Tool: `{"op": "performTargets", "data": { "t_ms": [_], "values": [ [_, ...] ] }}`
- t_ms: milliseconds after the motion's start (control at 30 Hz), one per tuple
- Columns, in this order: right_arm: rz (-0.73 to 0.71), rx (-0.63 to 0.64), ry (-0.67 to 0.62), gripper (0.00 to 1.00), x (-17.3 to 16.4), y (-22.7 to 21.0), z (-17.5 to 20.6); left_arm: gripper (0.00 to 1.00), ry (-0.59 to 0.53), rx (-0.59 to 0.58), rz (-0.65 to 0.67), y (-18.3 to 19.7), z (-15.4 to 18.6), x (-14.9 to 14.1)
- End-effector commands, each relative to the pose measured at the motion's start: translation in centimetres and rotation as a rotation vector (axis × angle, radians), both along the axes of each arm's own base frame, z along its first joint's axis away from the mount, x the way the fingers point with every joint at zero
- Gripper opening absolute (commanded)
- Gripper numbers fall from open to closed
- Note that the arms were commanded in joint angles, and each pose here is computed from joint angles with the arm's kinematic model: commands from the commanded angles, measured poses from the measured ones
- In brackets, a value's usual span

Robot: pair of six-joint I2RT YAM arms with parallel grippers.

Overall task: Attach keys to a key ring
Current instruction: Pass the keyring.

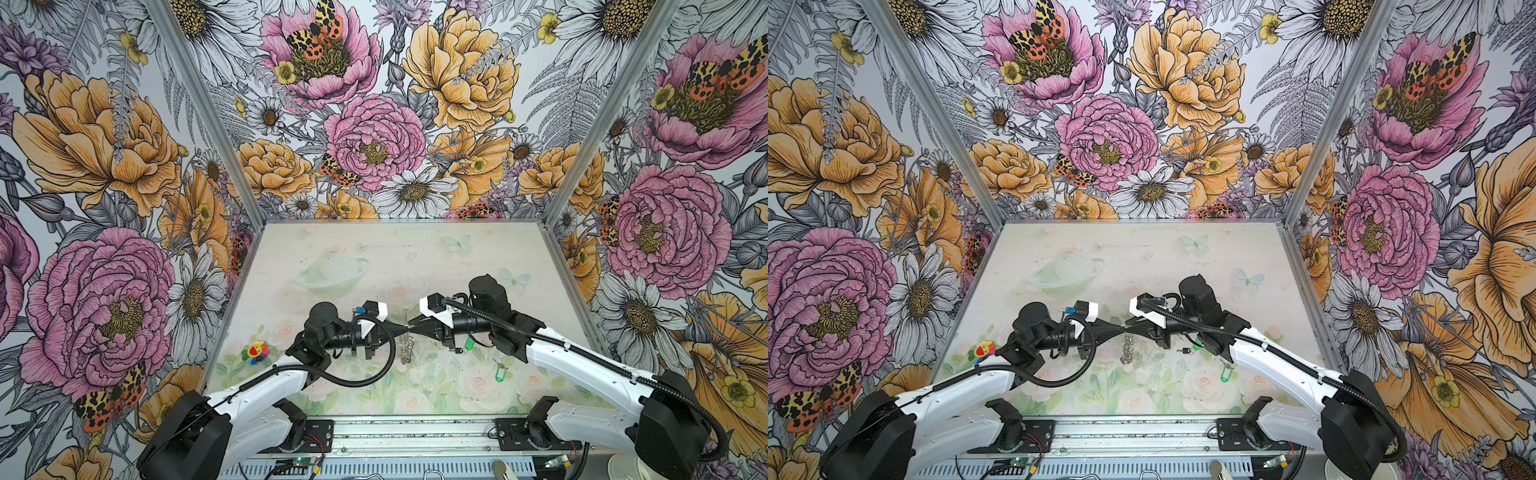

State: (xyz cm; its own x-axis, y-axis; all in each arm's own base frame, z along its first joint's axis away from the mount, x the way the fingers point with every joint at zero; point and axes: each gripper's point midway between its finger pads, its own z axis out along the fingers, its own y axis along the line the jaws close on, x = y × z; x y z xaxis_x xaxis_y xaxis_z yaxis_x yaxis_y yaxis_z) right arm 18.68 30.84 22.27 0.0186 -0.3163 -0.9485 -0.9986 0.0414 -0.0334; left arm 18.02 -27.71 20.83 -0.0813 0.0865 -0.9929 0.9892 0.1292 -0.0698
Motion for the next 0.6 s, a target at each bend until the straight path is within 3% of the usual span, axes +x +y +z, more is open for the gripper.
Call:
{"op": "performTargets", "data": {
  "t_ms": [0,567],
  "values": [
    [-0.031,-0.052,-0.054,0.22,0.56,-0.84,0.33,0.00,-0.050,0.047,0.021,-0.04,0.06,0.39],
    [0.025,-0.048,0.003,0.15,0.04,-0.01,0.03,0.00,-0.016,0.079,-0.030,-0.62,-0.78,-0.28]
  ]
}}
